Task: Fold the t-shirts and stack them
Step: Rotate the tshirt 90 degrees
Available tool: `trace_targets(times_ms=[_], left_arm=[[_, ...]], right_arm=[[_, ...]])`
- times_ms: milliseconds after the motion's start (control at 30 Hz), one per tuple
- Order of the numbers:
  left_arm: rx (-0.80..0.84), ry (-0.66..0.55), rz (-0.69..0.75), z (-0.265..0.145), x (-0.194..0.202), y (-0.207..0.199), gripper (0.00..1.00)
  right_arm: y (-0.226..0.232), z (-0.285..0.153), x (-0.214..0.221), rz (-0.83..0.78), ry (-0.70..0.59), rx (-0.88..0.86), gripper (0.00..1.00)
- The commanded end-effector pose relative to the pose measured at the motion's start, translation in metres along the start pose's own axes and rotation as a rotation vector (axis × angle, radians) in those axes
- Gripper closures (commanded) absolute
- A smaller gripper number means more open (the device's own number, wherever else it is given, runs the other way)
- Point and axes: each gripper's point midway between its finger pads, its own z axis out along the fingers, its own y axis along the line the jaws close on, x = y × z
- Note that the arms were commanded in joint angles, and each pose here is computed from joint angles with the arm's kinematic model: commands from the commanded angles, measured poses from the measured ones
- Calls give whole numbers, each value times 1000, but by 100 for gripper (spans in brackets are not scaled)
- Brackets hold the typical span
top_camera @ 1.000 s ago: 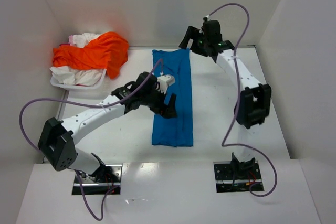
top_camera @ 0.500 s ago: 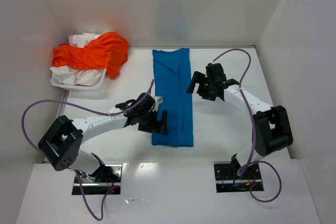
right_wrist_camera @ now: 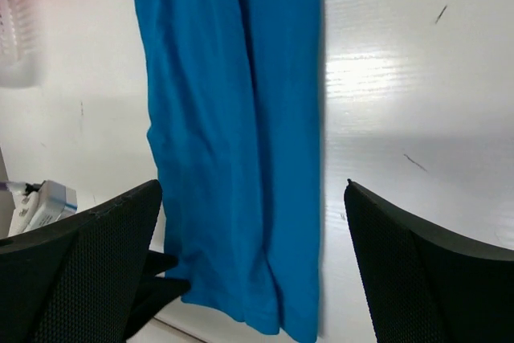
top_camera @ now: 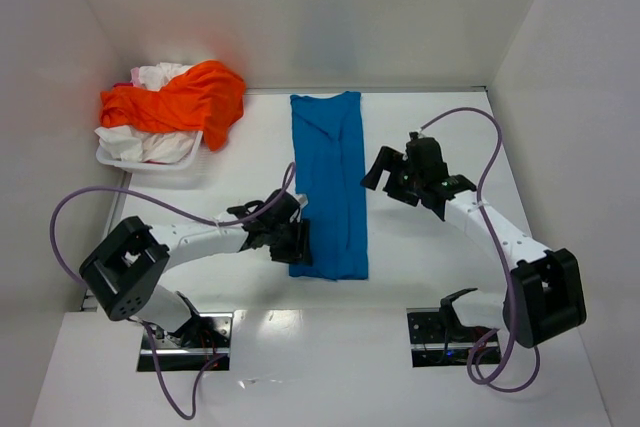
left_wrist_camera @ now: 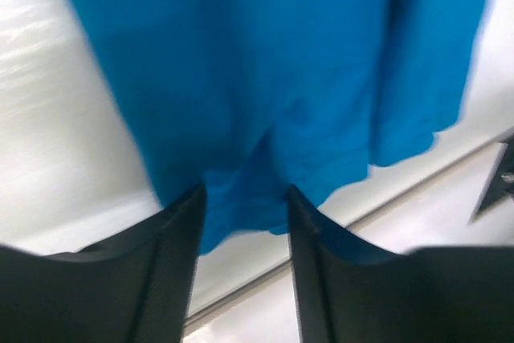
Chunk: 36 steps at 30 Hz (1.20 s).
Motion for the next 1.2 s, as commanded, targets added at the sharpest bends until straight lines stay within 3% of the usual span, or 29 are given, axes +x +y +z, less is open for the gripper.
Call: trace_targets(times_ms=[0,167,267,833,967,1033,1167], left_arm=[[-55,1,-59,1,10,15,49],[-90,36,-101,5,20,23,69],[-119,73,-119,8,30,28,74],[-172,137,-166,-14,57,40,82],[-93,63,-110,-38,30,10,71],[-40,-53,-76,-62,4,-11,56],[71,-244,6,-103,-44,-53,38]], right_arm=[[15,-10,-2,2,-34,-53,0],[14,-8,0,2,-34,-53,0],[15,-8,-2,1,-41,-59,0],[9,-12,5,-16,-35,-53,0],[6,-12,9,-14,-19,-41,0],[9,-16,6,-15,-25,-45,0],[8,-17,3,-3,-45,-36,0]])
